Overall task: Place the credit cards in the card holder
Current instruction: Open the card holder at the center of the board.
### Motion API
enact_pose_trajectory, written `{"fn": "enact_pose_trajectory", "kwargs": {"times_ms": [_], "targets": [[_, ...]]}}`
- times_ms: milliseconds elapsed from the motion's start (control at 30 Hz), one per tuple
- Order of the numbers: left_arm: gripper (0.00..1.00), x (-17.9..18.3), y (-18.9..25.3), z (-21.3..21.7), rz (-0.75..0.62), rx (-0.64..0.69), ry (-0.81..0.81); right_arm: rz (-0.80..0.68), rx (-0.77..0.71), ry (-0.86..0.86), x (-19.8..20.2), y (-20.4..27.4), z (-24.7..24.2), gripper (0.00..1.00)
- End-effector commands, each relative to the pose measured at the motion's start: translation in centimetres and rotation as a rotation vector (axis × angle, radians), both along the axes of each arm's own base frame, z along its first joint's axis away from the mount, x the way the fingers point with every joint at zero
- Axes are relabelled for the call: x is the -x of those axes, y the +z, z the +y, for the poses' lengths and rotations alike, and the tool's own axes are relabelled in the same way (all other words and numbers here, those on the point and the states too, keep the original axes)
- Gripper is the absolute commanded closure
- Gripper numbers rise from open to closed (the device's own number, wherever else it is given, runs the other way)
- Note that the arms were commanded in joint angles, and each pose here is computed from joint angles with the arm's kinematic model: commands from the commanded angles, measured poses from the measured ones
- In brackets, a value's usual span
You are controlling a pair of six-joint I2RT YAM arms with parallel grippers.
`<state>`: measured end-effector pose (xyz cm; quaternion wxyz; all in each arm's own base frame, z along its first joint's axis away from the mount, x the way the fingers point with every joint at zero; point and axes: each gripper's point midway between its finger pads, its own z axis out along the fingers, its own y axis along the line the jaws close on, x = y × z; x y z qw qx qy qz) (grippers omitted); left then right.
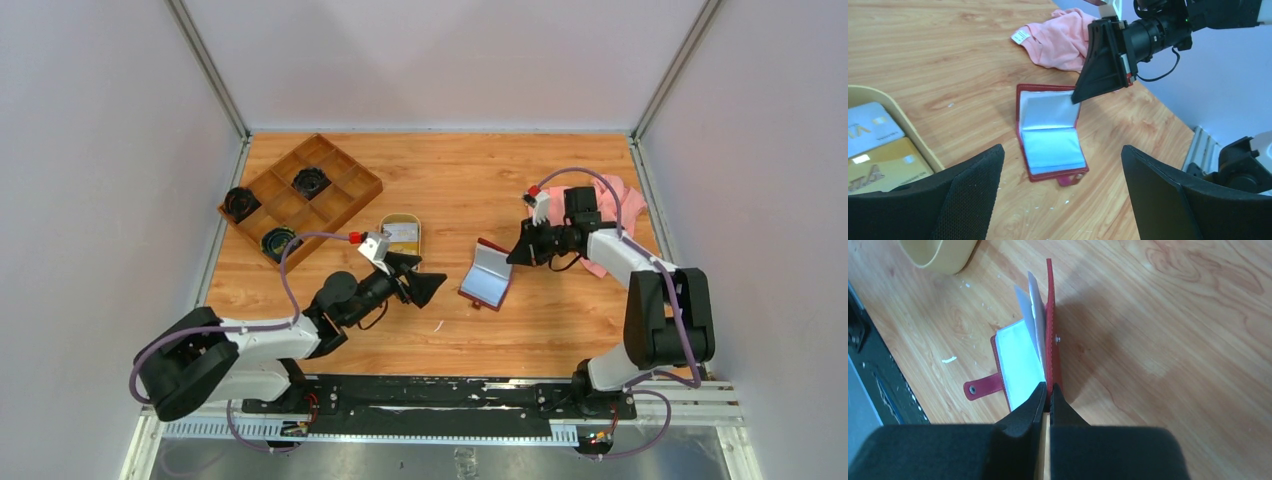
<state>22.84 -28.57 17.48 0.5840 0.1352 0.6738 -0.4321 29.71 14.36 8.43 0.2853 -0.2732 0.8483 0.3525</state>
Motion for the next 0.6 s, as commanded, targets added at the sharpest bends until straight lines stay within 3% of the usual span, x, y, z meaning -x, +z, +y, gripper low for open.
{"fn": "enact_pose_trajectory", "kwargs": {"times_ms": [0,100,267,567], "targets": [[0.11,0.0,1.4,-1.5,0.011,0.118,-0.048,0.081,-0.040,-0.270,-2.0,0.0,-0.6,1.00],[0.18,-0.3,1.2,-3.0,0.035,0.134,-0.089,0.182,-0.029,-0.352,-1.7,-1.5,-0.9,1.00],[0.30,-1.4,0.6,-5.7,0.081,0.122,-0.133,0.286,-0.075,-0.333,-0.7,-2.7,0.0,1.00],[0.47,-4.1,-3.6,-10.7,0.190,-0.024,-0.161,0.303,-0.095,-0.297,-0.5,-2.6,0.4,0.96]]}}
